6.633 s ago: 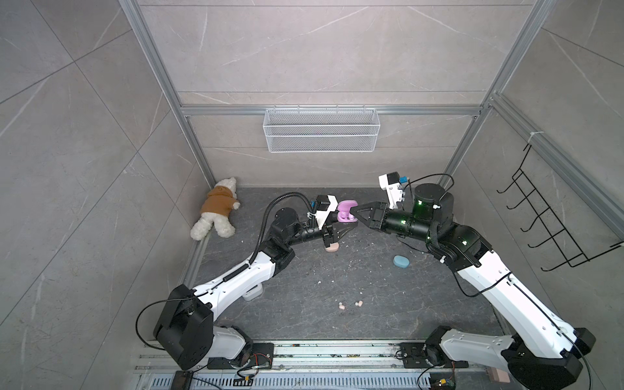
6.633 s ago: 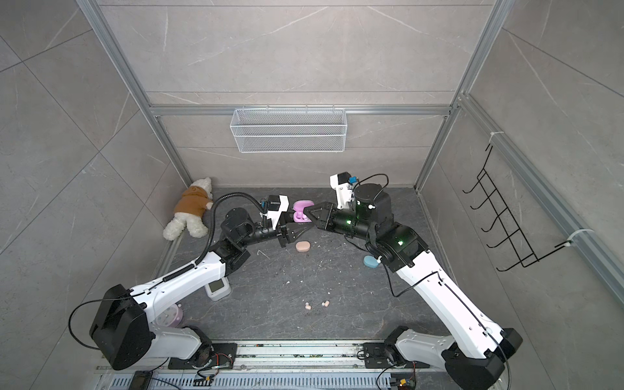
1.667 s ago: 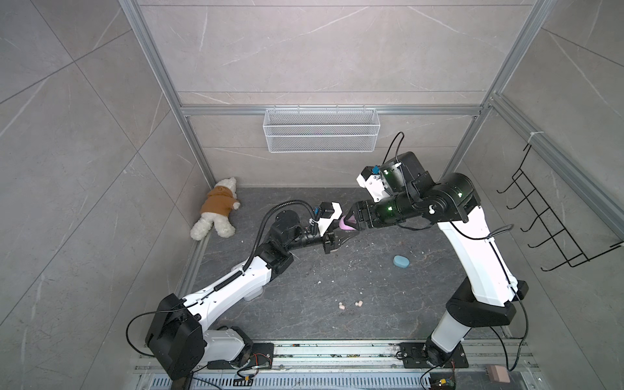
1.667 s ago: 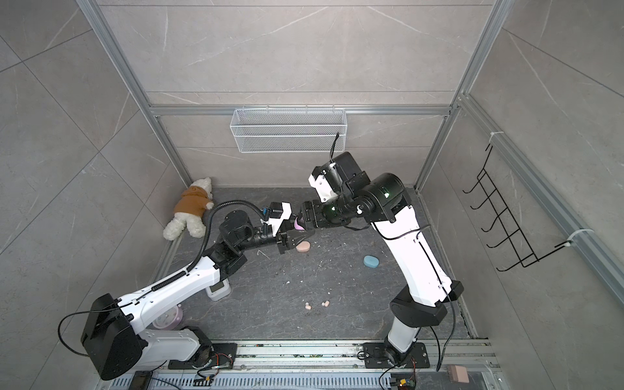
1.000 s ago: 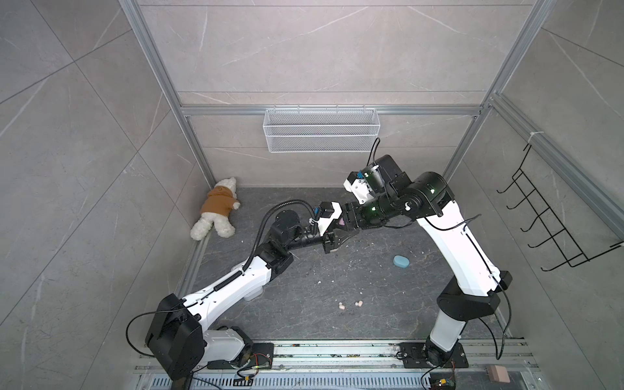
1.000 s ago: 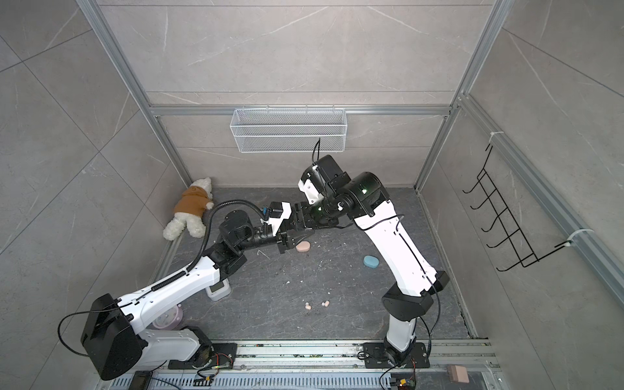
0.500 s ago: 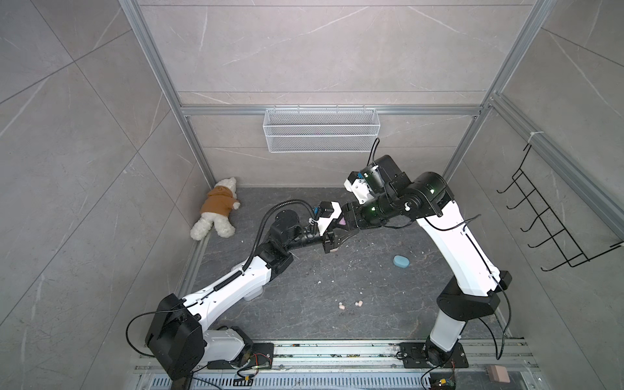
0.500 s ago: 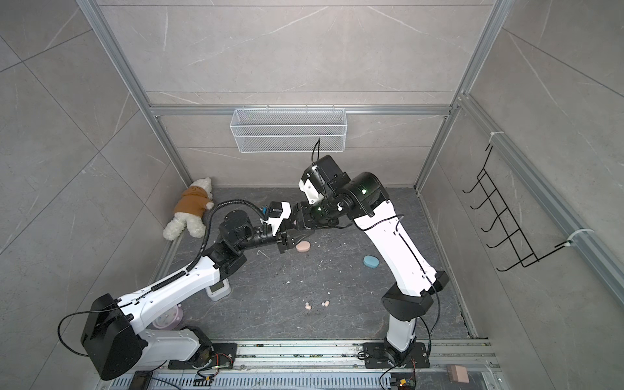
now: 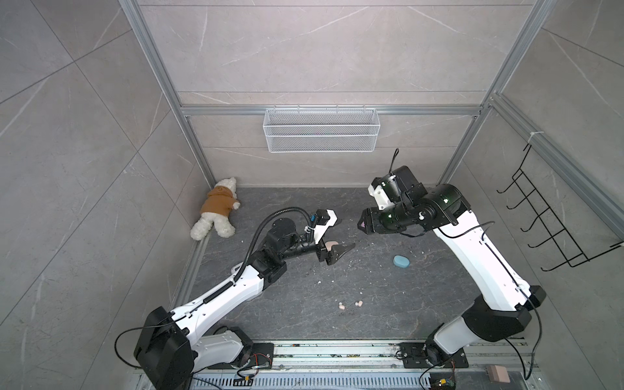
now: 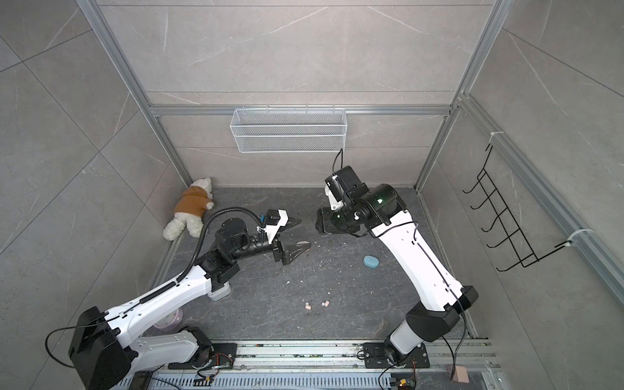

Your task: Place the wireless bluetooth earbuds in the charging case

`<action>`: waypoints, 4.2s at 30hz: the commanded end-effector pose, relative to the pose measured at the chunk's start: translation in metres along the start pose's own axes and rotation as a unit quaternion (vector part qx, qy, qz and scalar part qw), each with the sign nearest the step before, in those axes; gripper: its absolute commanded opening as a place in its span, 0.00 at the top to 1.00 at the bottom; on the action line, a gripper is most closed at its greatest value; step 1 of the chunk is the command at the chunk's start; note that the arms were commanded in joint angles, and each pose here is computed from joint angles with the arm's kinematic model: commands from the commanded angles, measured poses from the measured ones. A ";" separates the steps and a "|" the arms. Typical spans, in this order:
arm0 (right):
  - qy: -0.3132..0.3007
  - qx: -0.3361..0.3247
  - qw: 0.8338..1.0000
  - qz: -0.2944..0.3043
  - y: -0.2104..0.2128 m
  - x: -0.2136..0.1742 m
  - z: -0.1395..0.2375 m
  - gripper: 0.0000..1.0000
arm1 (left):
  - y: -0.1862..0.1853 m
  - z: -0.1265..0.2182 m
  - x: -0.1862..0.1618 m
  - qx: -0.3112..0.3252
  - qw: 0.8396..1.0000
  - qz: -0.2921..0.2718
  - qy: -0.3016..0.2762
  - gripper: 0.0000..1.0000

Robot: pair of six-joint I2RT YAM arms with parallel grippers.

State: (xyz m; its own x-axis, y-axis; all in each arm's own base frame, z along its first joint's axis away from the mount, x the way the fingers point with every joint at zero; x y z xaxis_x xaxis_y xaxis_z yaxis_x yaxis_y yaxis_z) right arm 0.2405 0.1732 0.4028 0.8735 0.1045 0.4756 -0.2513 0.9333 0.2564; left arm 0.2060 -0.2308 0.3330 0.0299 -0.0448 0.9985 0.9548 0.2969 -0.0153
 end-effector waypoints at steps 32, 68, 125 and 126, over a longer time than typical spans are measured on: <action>0.045 -0.168 0.982 -0.075 -0.133 -0.089 -0.238 0.46 | 0.012 0.049 -0.067 0.264 0.955 0.079 0.112 0.00; 0.078 -0.085 0.990 -0.084 -0.062 -0.044 -0.198 0.10 | 0.030 0.083 -0.072 0.324 0.910 0.220 0.133 0.00; 0.172 -0.103 0.980 0.020 0.013 0.004 -0.334 0.26 | 0.025 0.093 -0.093 0.260 0.907 0.308 0.126 0.00; 0.170 -0.102 0.980 0.019 0.012 0.005 -0.333 0.27 | 0.025 0.093 -0.093 0.261 0.906 0.308 0.125 0.00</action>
State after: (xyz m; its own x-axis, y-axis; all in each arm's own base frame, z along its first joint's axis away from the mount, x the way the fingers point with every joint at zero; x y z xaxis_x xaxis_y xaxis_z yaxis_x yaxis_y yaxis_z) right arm 0.3826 0.2961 0.1326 0.9639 0.1939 0.1824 -0.2067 0.9769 0.0535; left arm 0.1979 -0.1283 0.2332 0.6667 0.0607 0.7429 0.4404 0.7720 -0.4583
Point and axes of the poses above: each gripper's point midway between its finger pads, its own z axis back along the fingers, its own y axis along the line the jaws close on, x = y × z, the point moved 10 cm from there along z, back along the fingers, and after that the axes turned 1 degree about z, right-handed, at the moved point
